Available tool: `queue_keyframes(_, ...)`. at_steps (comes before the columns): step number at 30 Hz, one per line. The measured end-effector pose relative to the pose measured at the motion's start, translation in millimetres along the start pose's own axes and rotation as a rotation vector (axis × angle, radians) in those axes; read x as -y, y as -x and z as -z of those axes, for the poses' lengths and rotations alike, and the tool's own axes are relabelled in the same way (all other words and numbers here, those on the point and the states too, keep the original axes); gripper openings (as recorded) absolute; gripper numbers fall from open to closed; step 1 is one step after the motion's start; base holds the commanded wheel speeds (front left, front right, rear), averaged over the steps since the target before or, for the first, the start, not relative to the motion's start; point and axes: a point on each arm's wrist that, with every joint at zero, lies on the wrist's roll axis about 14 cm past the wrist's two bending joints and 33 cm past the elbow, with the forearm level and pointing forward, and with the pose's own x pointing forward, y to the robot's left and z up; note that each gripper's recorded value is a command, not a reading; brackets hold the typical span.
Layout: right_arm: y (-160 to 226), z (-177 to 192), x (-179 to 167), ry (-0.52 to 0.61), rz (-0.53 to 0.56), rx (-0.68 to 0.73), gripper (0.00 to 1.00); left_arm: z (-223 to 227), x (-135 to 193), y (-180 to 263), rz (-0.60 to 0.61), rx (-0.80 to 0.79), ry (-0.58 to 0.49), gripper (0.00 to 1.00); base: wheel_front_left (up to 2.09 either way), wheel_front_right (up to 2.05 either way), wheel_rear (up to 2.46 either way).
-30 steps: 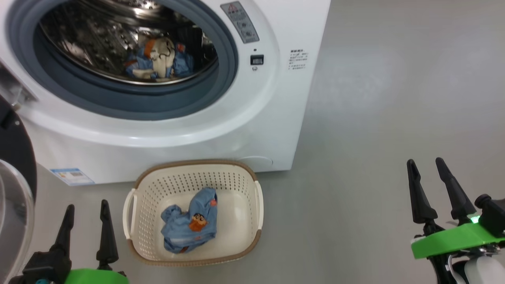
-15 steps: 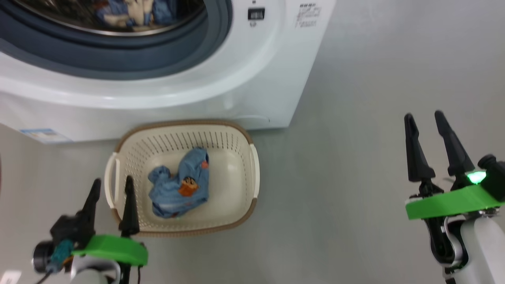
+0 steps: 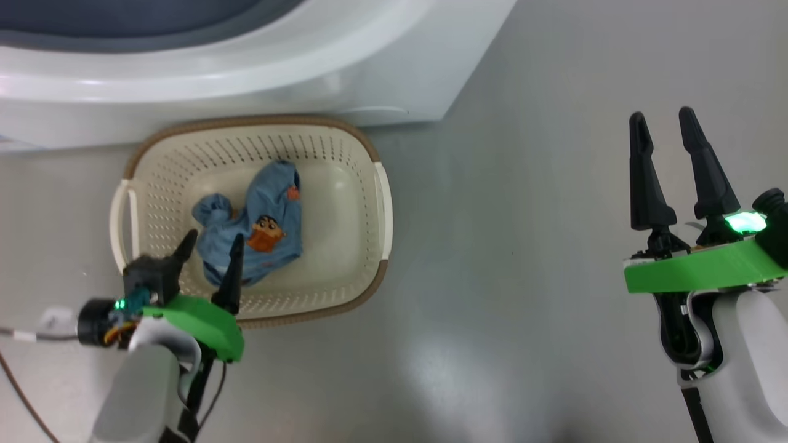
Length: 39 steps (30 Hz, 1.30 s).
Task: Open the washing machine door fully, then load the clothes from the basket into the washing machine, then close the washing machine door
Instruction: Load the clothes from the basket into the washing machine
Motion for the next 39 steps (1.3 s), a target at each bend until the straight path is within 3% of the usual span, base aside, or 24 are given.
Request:
queue_keyframes(6, -10.6, 13.0, 5.4, 0.001, 0.007, -0.017, 1.00, 14.6, -1.0, -26.7, 0.044, -0.084, -0.086, 1.00, 0.00, 0.00, 0.00)
queue_keyframes(9, -16.6, 23.5, 9.8, 0.004, 0.013, -0.033, 1.00, 37.9, -1.4, -42.3, 0.078, -0.211, -0.157, 1.00, 0.00, 0.00, 0.00)
queue_keyframes(20, -17.1, 40.2, 20.4, 0.005, 0.044, -0.067, 1.00, 82.5, -11.5, -63.2, 0.119, -0.446, -0.282, 1.00, 0.00, 0.00, 0.00)
queue_keyframes(39, -11.0, 60.8, 33.4, 0.017, 0.083, -0.116, 1.00, 107.1, -27.0, -100.0, 0.145, -0.562, -0.397, 1.00, 0.00, 0.00, 0.00)
